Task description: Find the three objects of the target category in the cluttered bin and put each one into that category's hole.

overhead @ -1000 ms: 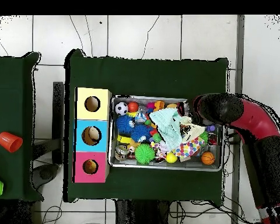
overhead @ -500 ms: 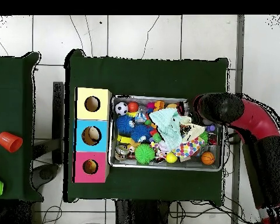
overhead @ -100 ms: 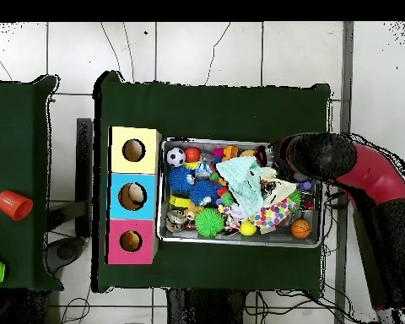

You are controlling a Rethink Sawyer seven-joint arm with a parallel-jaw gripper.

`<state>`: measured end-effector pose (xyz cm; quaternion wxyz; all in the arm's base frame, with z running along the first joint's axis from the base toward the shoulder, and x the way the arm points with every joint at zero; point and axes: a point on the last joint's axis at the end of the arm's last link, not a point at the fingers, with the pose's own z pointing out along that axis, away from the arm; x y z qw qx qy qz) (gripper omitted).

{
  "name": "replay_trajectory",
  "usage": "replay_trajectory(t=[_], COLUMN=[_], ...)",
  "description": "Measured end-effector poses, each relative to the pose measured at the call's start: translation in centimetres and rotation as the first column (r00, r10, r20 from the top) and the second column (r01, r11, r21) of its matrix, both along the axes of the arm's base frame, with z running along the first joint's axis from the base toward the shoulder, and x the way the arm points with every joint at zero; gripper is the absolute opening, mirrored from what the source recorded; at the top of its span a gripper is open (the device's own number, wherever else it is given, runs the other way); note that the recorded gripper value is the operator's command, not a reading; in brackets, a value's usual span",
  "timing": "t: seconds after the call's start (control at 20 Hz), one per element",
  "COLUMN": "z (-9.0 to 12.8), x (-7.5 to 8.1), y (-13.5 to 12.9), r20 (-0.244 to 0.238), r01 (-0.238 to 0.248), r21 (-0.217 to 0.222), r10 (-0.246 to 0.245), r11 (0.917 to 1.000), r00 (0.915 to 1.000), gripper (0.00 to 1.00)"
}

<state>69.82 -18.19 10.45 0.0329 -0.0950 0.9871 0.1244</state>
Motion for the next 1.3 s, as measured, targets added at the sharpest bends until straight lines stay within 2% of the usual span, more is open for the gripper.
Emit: replay_trajectory(t=[0.35,0.75,0.95,1.3], z=[2.3,3.6,3.2,0.5], x=[0.4,0.9,0.3,-1.6], y=[2.1,4.0,5.0,7.7], r20=[0.001,0.004,-0.001,-0.009], r01=[-0.010,-0.015,-0.021,-0.031], r21=[-0.014,-0.014,-0.017,-0.036], r10=[0.011,0.015,0.021,0.030], r11=[0.9999,0.9998,0.9996,0.9989], r00=[0.9999,0.9999,0.9998,0.9995], gripper=[1.00,1.00,1.00,1.00])
